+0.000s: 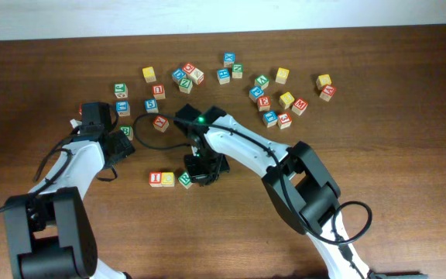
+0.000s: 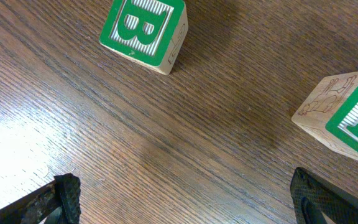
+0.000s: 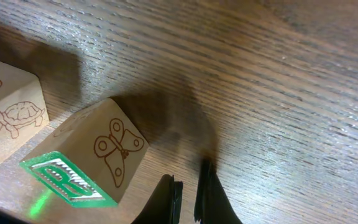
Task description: Spell out ICRA
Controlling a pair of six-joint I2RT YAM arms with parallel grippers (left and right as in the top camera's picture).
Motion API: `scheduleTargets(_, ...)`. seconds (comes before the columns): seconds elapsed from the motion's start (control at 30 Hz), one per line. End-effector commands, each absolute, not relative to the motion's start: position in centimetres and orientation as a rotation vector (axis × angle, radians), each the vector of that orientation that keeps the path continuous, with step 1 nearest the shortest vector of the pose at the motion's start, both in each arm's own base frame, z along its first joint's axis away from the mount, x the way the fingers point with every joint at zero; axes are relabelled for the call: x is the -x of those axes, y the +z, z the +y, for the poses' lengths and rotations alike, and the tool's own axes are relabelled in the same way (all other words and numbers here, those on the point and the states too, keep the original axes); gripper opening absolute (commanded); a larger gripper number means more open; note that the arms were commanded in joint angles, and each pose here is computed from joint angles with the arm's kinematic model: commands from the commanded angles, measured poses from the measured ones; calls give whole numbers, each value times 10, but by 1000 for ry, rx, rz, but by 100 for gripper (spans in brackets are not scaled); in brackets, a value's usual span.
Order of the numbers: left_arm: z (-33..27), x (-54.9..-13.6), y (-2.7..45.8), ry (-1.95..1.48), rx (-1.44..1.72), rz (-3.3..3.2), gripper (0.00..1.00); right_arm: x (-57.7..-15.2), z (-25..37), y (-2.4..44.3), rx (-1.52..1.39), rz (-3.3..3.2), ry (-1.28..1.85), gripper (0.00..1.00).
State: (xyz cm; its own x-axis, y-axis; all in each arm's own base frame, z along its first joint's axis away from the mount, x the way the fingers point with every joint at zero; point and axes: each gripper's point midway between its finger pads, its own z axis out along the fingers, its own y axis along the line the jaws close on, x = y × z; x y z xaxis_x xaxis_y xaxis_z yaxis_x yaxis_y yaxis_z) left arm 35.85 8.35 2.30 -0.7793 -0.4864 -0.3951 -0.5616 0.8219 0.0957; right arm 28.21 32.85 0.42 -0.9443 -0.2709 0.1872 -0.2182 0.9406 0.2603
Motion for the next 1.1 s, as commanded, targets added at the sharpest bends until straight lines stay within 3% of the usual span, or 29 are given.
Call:
scheduleTargets(0.0, 84, -361, 23, 295, 793, 2648, 99, -299, 319, -5, -370, -2965, -257, 5)
scheduleTargets(1.07, 84, -361, 23, 295, 793, 2648, 99, -306, 336, -4, -391, -2986, -362, 8)
